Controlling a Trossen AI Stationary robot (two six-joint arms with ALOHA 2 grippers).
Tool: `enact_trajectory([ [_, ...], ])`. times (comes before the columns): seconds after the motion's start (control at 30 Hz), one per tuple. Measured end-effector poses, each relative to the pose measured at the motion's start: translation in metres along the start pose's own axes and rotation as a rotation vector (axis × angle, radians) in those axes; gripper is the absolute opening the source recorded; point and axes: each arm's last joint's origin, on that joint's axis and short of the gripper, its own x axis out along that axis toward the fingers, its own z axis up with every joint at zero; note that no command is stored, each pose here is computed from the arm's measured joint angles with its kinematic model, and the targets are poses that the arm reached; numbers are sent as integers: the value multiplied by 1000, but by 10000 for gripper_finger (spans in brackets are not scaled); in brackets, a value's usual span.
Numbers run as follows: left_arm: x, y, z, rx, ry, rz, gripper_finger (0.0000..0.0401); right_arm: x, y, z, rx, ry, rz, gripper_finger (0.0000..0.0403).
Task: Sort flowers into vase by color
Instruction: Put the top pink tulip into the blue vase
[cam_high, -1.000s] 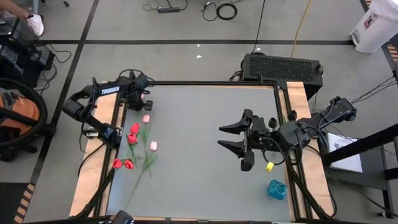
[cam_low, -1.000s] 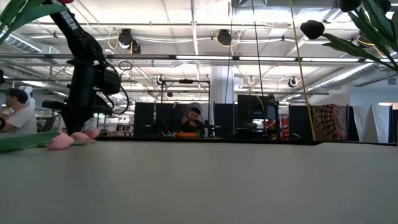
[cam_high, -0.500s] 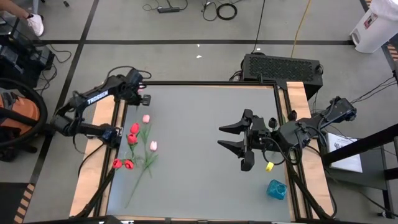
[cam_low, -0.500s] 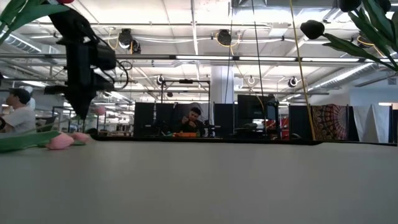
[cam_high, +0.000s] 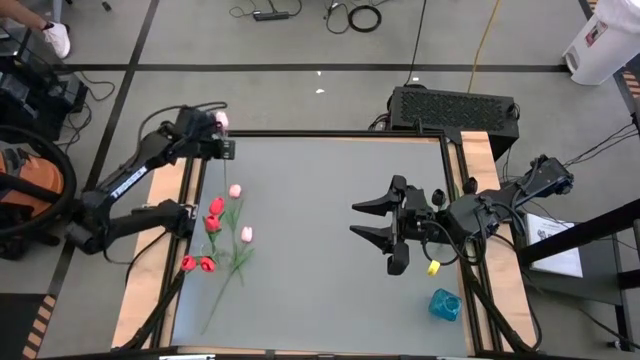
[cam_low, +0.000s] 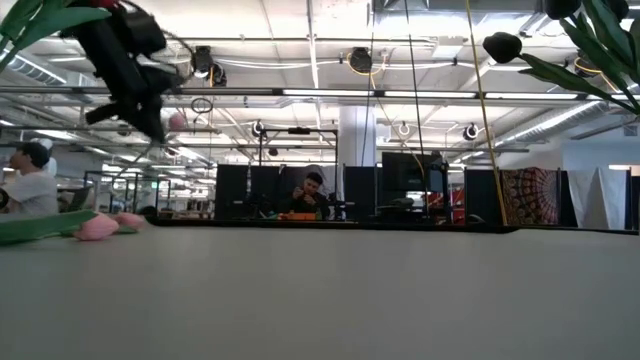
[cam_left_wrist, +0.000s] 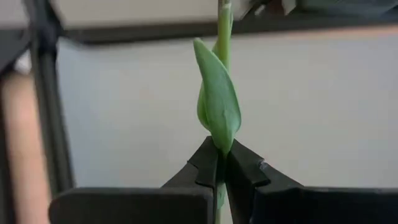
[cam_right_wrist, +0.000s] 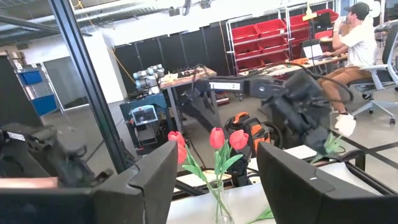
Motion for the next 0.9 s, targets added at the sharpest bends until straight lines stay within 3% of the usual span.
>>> enact_trajectory([
  [0.2,-26,-10,6,45,-197,-217,20,0,0,0,0,0,0,210],
  [0.57,-74,-37,26,249,-553,-737,20,0,0,0,0,0,0,210],
  [0.73,-91,-52,29,335,-648,-933,20,0,0,0,0,0,0,210],
  [0.9,-101,-66,26,378,-668,-1041,20,0,0,0,0,0,0,210],
])
